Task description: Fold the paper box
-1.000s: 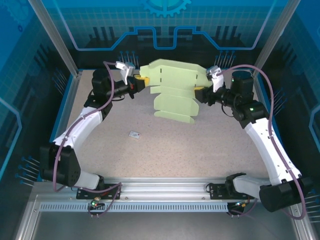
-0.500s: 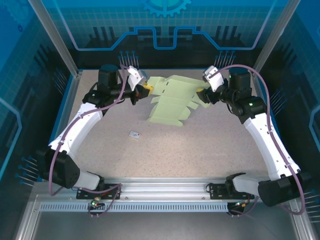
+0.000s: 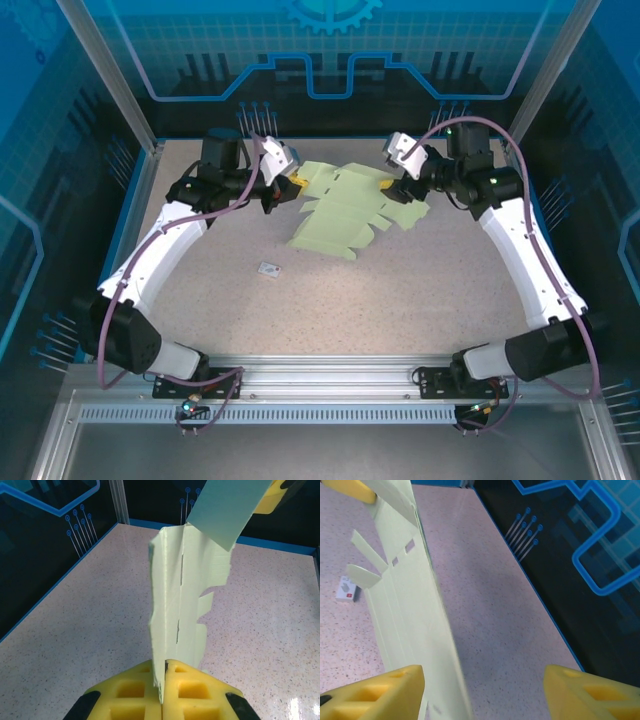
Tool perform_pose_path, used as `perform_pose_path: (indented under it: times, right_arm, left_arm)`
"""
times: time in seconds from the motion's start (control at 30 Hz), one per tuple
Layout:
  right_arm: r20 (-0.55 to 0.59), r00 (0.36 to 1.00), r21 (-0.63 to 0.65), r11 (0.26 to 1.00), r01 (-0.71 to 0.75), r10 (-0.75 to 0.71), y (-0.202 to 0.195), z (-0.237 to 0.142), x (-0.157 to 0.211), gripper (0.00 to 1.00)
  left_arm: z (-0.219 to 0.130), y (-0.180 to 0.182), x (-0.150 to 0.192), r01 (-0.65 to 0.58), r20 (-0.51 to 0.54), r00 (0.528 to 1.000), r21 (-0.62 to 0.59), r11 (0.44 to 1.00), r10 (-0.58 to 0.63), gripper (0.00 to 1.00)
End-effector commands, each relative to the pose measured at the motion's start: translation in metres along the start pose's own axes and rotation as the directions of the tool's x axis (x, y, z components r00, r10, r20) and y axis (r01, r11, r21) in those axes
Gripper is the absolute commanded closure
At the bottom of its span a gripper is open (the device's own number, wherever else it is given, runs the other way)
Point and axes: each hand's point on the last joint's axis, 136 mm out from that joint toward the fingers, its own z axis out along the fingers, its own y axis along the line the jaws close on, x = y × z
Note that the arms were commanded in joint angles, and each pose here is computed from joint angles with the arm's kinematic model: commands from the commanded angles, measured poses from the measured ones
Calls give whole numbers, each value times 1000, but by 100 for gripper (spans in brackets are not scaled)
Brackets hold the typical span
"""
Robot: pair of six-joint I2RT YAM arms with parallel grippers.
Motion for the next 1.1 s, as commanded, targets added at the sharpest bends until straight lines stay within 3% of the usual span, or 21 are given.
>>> perform_pose_path:
  times: [0.0,0.13,0.4,0.53,0.63,0.7,0.9,1.07]
  right_arm:
    - [35,999,-112,993,22,-19,13,1,-8,37]
    - [42,999,-157,988,5,2,15,3,-12,48]
    - [54,998,-147,989,-3,12,14,2,-9,81]
    - [37,999,-150,989,-21,27,14,6,-4,85]
    - [28,999,-134,990,-40,44,12,6,0,95]
    - [39,998,-135,989,-52,58,13,3,-2,100]
    - [90,992,-169,983,-77,93,28,-12,-12,100]
    - [118,986,-175,980,-94,115,35,-25,-14,100]
  left_arm:
    - [-3,-4,-13,-48,19,999,15,999,48,100]
    - [-3,-4,-14,-51,20,999,14,999,50,100]
    - [-3,-4,-16,-55,23,998,8,998,55,100]
    - [-2,-4,-18,-51,30,998,8,999,51,100]
    - [-2,-4,-20,-43,39,998,9,999,43,100]
    - [-2,-4,-19,-37,46,998,8,999,36,93]
    - [1,-3,-10,-30,52,998,-1,1000,30,67]
    - [2,0,-7,-32,55,998,-4,999,33,50]
